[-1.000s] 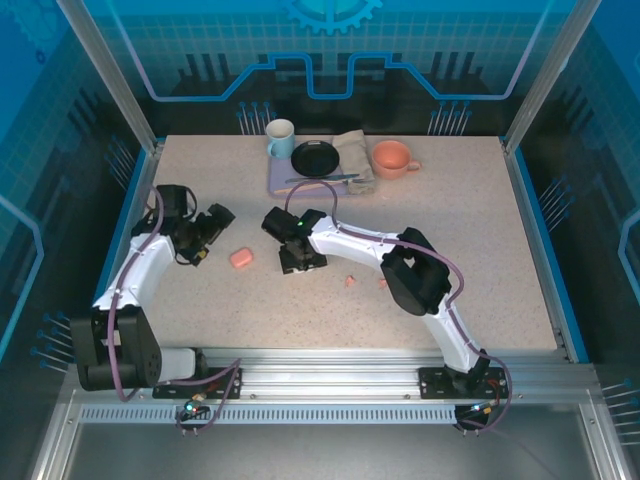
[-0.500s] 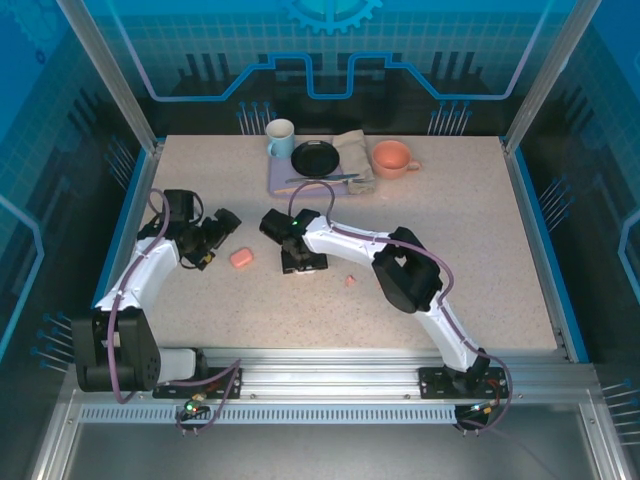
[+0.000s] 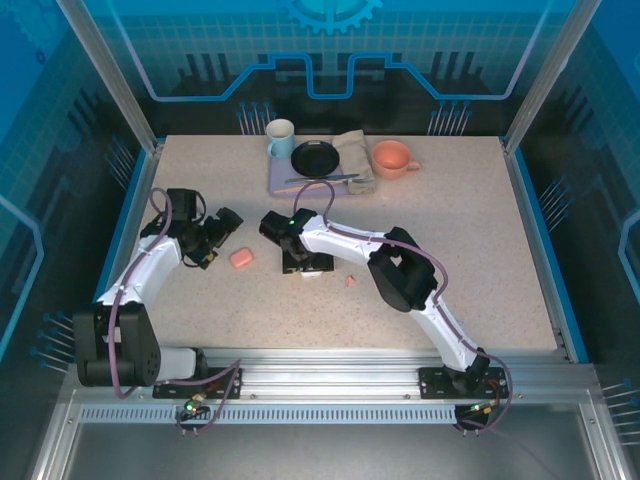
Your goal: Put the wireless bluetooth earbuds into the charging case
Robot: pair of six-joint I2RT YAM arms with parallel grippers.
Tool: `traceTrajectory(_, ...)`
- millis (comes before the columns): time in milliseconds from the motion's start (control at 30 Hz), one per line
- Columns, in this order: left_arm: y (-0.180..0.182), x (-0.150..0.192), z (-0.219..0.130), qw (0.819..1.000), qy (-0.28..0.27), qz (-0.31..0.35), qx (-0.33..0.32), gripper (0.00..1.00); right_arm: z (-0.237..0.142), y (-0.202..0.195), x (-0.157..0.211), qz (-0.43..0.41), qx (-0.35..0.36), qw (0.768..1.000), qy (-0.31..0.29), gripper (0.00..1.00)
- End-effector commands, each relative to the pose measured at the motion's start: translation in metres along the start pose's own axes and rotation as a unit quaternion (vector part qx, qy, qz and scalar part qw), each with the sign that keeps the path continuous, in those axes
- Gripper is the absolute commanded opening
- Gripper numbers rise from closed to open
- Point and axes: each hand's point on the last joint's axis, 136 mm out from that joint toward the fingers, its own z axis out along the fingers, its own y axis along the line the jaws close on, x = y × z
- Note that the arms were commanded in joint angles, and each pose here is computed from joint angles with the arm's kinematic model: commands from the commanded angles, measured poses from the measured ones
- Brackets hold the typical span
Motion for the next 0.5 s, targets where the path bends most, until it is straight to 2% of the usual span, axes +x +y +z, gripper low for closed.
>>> traceTrajectory(0, -0.013, -0.004, -0.002, 1.000, -0.002, 0.007, 0.014, 0.99, 0.011, -0.015, -0.008, 0.022, 0.024, 0.999, 0.005, 0.81)
traceTrajectory(333, -0.014, -0.003, 0.000, 1.000, 0.000, 0.010, 0.014, 0.99, 0.012, -0.014, -0.006, 0.023, 0.007, 1.000, 0.010, 0.71)
traceTrajectory(467, -0.015, -0.003, 0.000, 1.000, 0.000, 0.011, 0.014, 0.99, 0.005, -0.013, -0.003, 0.020, 0.001, 1.000, 0.008, 0.74)
